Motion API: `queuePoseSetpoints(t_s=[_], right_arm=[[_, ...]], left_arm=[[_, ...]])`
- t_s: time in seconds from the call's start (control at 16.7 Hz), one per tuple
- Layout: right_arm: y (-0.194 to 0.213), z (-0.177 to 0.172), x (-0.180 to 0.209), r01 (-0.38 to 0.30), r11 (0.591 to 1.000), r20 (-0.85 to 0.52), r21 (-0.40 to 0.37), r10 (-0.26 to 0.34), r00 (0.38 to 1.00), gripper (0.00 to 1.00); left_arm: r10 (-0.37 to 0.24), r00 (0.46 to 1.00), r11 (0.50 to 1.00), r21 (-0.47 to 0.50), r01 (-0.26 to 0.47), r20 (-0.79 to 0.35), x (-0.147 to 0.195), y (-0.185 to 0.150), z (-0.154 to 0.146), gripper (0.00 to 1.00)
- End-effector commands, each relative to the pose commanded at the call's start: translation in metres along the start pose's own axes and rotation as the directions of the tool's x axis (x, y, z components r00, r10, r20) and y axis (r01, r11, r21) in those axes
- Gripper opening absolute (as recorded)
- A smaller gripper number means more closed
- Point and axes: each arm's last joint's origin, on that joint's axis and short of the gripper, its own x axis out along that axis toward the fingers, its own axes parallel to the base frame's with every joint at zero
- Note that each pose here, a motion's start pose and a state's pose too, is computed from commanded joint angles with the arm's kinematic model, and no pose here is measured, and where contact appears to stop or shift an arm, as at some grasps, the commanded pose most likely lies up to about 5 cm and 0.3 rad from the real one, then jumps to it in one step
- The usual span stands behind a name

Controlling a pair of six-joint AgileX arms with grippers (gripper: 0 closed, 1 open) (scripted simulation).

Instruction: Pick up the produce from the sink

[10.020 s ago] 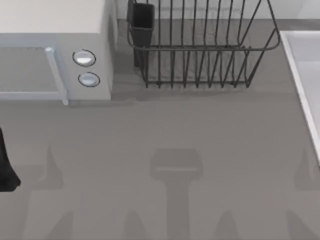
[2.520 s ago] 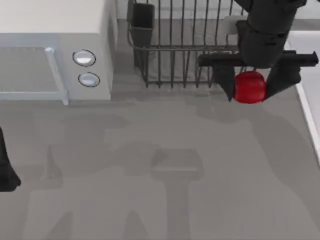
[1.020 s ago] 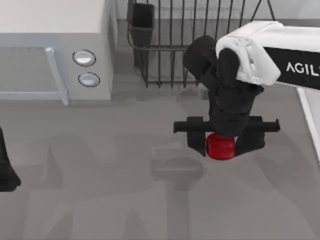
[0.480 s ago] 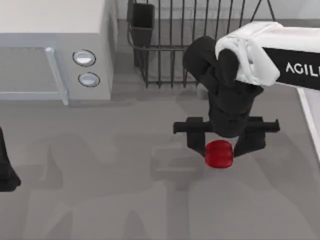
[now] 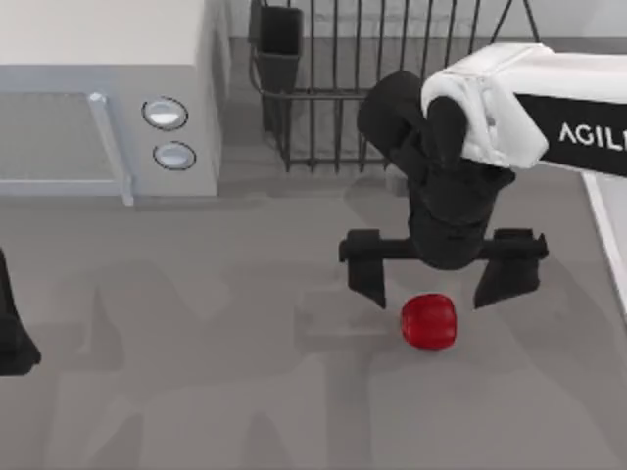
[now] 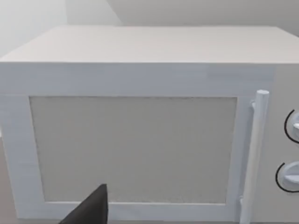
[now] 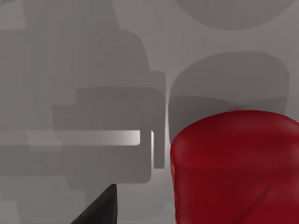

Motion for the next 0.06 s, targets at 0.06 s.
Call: queuePoseSetpoints(t_s=[0.06], right_arm=[[0.0,0.0,0.0,0.0,1.0,0.0,0.0,0.0,1.0,1.0]], left_arm=[[0.0,1.0,1.0,0.0,0.0,0.0,0.0,0.0,0.0,1.0]])
